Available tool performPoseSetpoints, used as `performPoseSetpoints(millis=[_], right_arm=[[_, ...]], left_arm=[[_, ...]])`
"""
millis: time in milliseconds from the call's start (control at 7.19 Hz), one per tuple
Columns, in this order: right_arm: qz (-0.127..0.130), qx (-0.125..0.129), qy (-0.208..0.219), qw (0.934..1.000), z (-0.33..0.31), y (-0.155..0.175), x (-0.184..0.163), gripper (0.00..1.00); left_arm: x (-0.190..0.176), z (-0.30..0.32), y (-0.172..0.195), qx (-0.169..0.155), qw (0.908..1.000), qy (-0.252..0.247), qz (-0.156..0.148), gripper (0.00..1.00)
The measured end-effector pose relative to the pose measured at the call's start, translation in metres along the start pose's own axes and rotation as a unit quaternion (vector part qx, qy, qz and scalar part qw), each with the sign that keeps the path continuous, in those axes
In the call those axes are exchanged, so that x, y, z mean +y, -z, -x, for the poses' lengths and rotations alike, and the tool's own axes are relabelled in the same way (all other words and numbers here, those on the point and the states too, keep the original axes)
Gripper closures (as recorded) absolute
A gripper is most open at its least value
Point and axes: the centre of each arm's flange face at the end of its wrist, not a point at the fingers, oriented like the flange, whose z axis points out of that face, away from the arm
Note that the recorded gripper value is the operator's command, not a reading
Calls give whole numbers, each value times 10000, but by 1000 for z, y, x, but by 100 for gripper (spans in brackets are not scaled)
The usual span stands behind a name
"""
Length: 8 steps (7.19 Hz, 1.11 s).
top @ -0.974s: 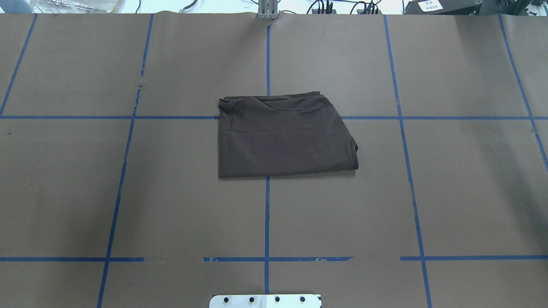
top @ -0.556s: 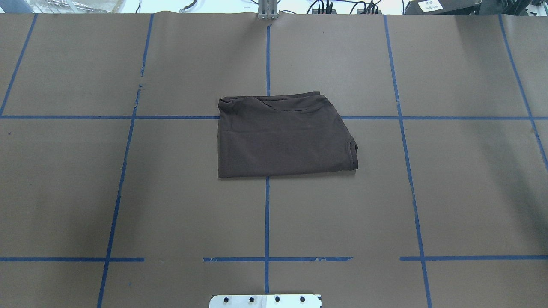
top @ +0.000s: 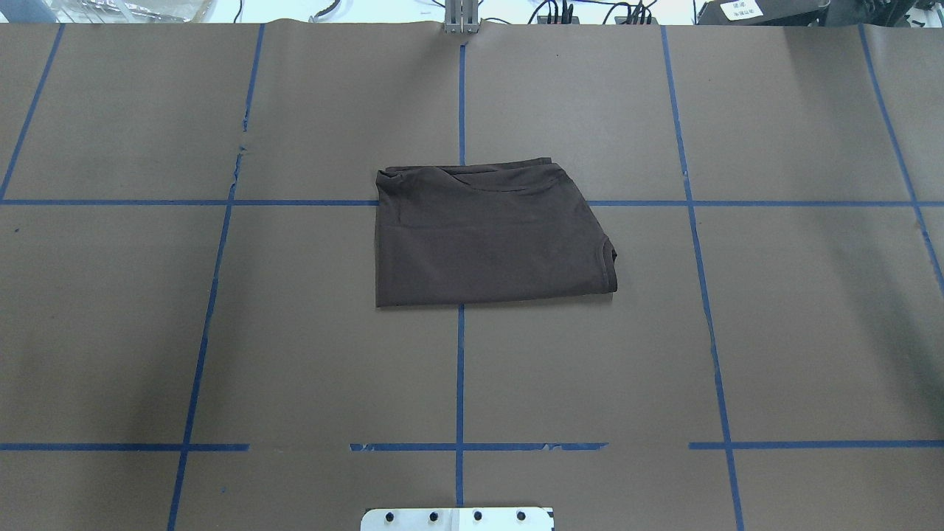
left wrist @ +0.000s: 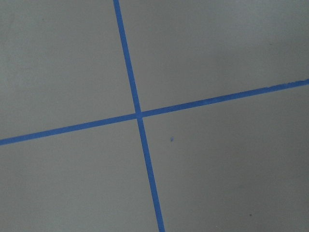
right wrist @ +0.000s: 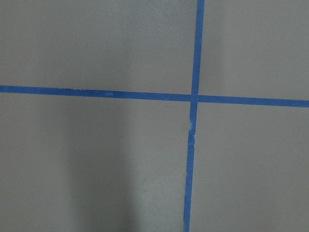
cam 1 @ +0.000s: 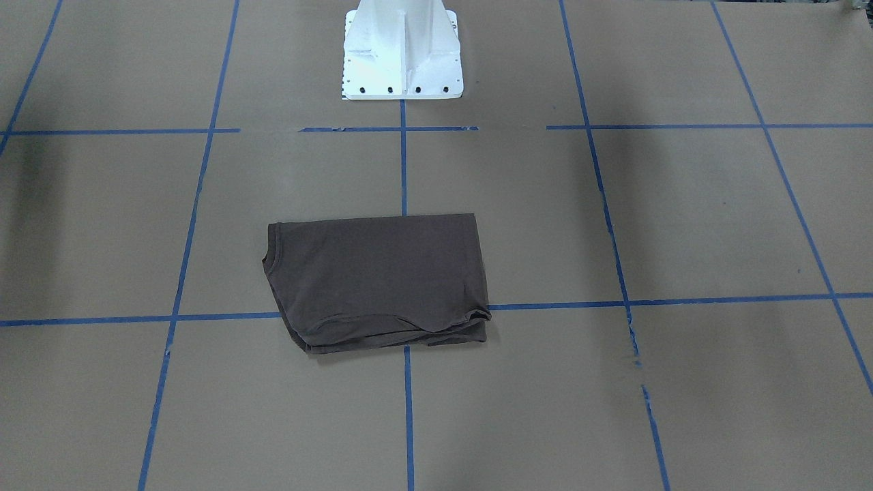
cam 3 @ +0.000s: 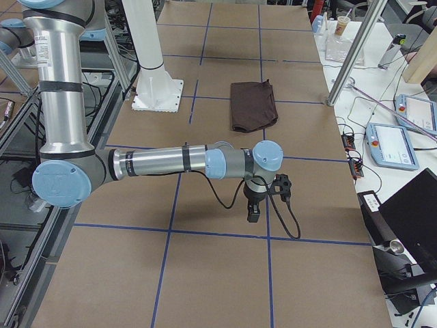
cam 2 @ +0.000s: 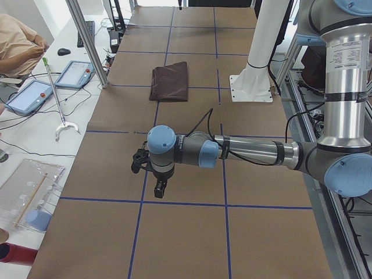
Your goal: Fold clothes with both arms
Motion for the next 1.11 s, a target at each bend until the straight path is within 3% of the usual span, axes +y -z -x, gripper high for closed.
performPoseSetpoints(millis=[417,695,835,1113], right_arm=[[-19,-11,19,10000,2,2,0,0],[-43,6,20,10000,2,4,-1,0],[-63,8,9,10000,1,6,-1,0],[-74,9,-19,10000,-2,7,-1,0]], left_arm=[[0,-11,5,460,9989,30,-70,0],[-2,-11,10,480,9988,36,-126,0],[-3,-7,11,364,9992,62,-138,0],[-10,9,12,-253,9996,94,-115,0]])
